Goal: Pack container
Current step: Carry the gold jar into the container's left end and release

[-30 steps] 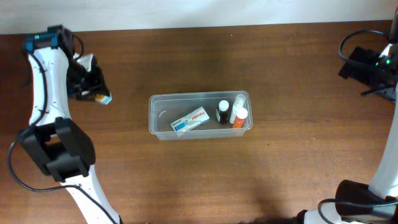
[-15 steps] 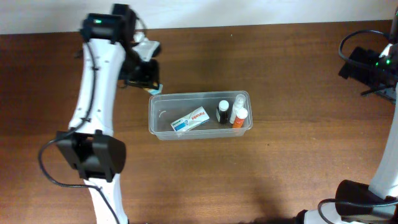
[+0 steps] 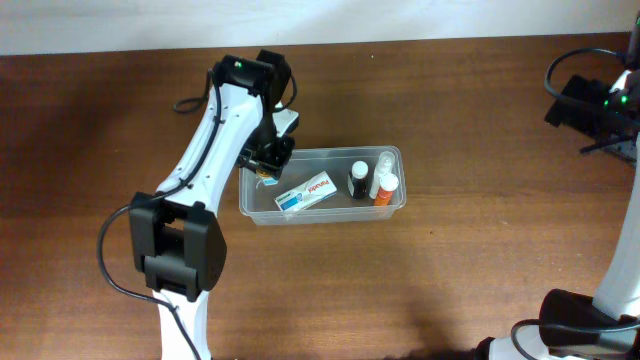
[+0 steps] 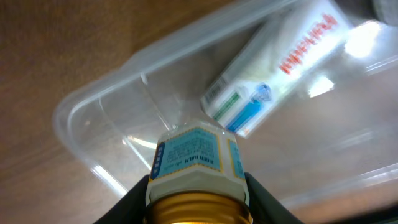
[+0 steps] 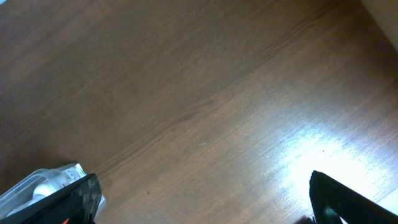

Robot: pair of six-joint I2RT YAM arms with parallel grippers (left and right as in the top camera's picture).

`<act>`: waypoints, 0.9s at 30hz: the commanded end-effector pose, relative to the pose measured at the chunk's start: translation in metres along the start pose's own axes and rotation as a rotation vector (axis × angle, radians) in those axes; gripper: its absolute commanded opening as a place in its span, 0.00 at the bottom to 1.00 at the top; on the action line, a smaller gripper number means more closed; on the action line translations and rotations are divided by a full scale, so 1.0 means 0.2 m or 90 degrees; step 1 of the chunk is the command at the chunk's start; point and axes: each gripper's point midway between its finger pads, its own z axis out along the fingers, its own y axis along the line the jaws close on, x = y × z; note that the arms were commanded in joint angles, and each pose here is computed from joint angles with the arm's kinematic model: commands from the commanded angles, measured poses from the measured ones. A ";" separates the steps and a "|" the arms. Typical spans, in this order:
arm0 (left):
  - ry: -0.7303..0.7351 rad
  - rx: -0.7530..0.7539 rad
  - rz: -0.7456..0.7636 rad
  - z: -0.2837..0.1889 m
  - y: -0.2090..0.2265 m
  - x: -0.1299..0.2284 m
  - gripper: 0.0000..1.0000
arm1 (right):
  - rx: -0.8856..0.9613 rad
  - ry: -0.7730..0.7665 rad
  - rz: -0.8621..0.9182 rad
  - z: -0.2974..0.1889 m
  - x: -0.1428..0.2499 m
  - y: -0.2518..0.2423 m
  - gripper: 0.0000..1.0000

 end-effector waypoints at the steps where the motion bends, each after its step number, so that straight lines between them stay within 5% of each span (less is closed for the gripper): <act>1: -0.004 -0.024 -0.080 0.04 0.04 0.02 0.37 | 0.005 -0.005 0.009 0.00 -0.01 -0.01 0.98; 22: -0.030 -0.018 -0.145 0.35 0.04 -0.03 0.37 | 0.005 -0.005 0.009 0.00 -0.01 -0.01 0.98; 27: -0.029 -0.018 -0.145 0.35 0.04 -0.03 0.50 | 0.005 -0.005 0.009 0.00 -0.01 -0.01 0.98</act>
